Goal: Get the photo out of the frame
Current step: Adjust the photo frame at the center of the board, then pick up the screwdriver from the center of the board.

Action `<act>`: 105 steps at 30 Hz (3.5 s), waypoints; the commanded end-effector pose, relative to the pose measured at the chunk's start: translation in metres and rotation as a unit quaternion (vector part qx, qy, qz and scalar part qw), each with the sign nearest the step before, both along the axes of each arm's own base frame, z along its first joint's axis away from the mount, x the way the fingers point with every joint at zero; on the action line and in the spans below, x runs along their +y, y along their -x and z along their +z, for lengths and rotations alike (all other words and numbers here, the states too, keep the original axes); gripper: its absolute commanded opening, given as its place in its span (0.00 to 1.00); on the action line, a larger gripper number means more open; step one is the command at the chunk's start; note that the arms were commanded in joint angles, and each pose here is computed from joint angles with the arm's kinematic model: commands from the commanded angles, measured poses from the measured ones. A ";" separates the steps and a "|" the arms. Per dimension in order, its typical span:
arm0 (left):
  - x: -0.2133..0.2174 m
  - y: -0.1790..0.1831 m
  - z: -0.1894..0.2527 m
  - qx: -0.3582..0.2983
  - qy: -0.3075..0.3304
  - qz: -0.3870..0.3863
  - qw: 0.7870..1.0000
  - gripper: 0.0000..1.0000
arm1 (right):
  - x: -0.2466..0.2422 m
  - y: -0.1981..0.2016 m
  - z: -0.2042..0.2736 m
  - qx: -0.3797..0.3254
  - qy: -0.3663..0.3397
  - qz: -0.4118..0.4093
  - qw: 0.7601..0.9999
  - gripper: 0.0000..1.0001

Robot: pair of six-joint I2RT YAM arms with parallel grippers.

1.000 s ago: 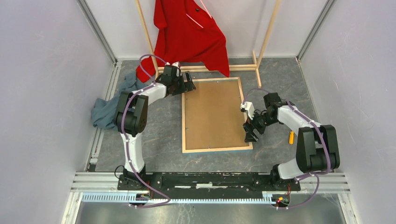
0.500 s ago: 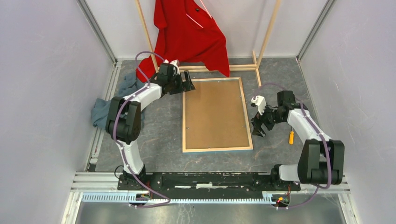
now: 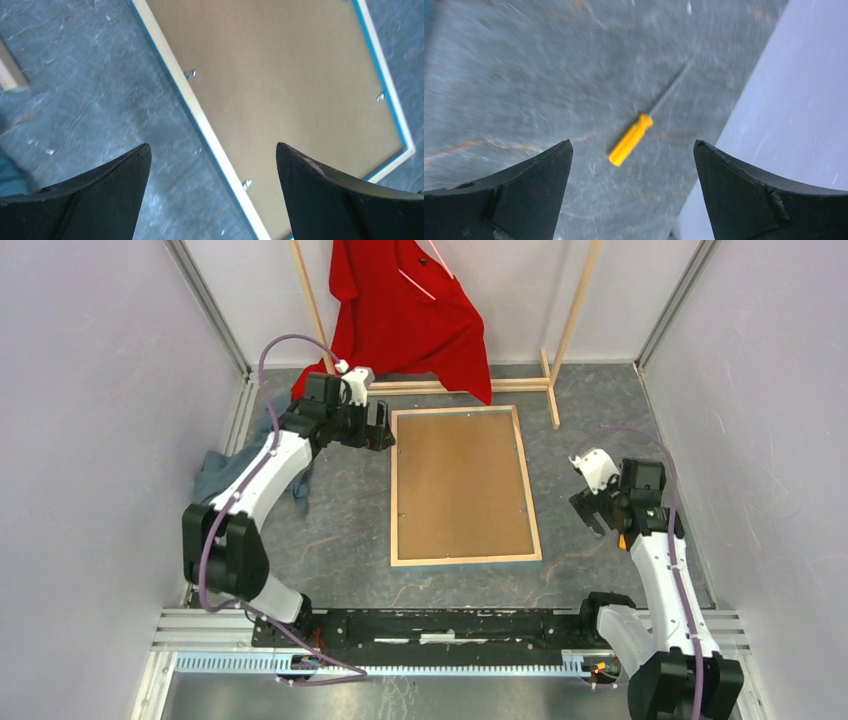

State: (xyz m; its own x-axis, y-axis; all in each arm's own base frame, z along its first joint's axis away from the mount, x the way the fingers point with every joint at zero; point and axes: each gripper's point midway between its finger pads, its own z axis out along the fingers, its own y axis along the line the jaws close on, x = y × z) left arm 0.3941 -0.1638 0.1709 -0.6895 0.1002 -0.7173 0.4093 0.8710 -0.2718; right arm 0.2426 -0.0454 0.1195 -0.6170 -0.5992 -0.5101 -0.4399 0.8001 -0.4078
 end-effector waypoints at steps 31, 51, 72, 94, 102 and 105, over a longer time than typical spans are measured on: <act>0.034 0.064 0.011 -0.116 -0.084 -0.067 0.987 1.00 | -0.074 0.045 -0.104 0.128 -0.049 -0.121 0.983 0.85; 0.031 0.067 0.008 -0.111 -0.071 -0.074 0.989 1.00 | -0.081 0.061 -0.144 0.177 -0.107 -0.129 0.970 0.43; 0.022 0.076 0.022 -0.138 -0.056 -0.117 0.982 1.00 | -0.037 -0.012 0.012 -0.027 -0.093 0.049 0.994 0.00; -0.121 0.163 0.063 -0.056 0.025 -0.460 0.886 1.00 | 0.221 0.004 0.033 -0.024 -0.181 0.472 0.862 0.00; -0.153 0.179 0.061 0.029 0.104 -0.512 0.852 1.00 | 0.216 -0.001 0.029 -0.066 -0.173 0.453 0.872 0.00; -0.156 0.173 0.053 0.040 0.105 -0.499 0.859 1.00 | 0.215 -0.003 0.031 -0.083 -0.172 0.447 0.874 0.00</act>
State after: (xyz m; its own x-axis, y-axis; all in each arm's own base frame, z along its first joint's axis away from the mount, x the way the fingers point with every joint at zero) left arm 0.2269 -0.3112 0.2093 -0.3796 0.5756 -0.7242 0.9078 0.0809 -0.4116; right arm 0.2297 0.1646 0.1267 0.0347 -0.6421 -0.7659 -0.9494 0.2181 -0.2259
